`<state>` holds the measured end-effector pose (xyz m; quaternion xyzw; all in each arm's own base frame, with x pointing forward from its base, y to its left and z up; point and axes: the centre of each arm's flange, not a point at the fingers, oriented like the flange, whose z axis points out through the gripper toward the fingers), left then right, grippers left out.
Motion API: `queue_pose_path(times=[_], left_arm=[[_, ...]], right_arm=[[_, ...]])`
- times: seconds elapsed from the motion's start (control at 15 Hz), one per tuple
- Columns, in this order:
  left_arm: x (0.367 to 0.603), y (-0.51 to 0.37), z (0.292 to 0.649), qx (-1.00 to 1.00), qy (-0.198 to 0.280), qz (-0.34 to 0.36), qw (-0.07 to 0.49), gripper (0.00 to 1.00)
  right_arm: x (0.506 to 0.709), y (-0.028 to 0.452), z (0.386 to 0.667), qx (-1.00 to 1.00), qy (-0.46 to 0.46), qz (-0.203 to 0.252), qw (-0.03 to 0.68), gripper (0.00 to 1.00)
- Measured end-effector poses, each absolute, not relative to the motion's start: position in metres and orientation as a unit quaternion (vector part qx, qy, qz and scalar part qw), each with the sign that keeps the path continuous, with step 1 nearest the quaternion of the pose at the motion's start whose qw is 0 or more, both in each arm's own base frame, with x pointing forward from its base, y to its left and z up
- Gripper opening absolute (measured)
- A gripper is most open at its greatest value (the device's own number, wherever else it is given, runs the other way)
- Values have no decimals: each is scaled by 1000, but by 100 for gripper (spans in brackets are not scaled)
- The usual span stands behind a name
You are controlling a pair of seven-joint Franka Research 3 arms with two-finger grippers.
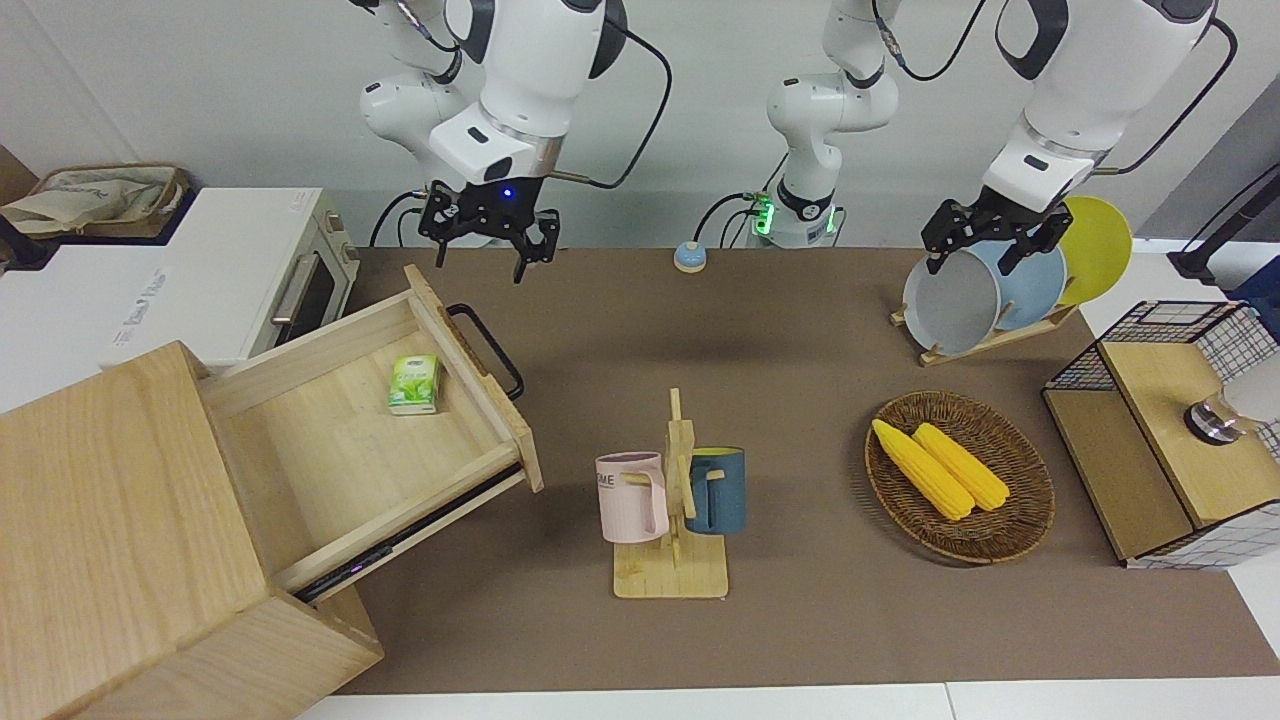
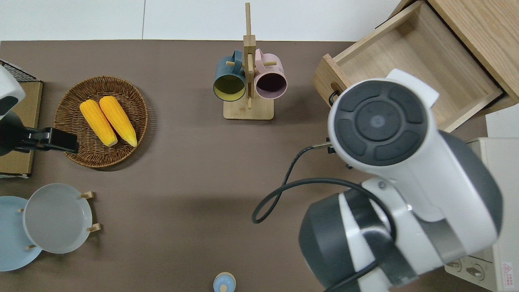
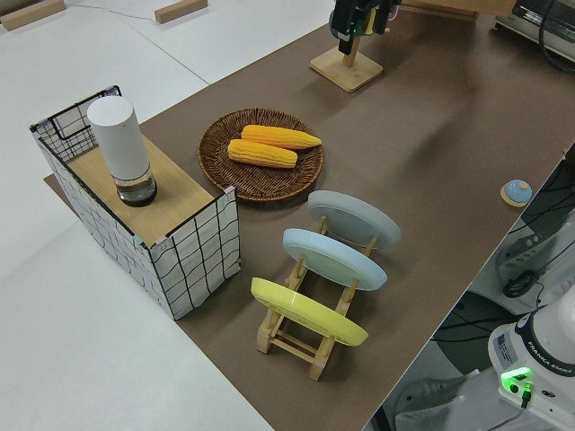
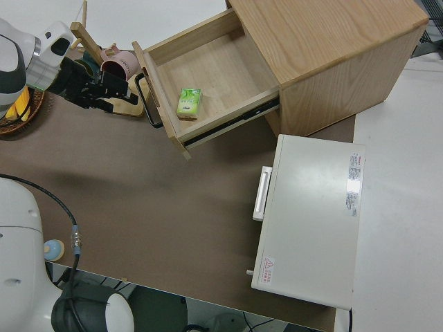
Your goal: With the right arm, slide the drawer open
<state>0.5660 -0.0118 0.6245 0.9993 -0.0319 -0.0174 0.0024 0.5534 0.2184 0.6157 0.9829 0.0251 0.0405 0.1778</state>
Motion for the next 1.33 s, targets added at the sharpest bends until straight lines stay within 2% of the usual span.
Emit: queue_pose_path(times=[0.27, 0.53, 0.87, 1.33], left_arm=[[566, -12, 625, 999, -32, -17, 2, 100], [566, -12, 625, 999, -32, -17, 2, 100], [566, -12, 625, 999, -32, -17, 2, 100], [566, -12, 625, 999, -32, -17, 2, 100]], right_arm=[[560, 169, 635, 996, 8, 30, 89, 99], [567, 117, 634, 999, -7, 16, 34, 99], [574, 76, 625, 1000, -20, 2, 0, 99], [580, 29, 607, 1000, 7, -12, 13, 99]])
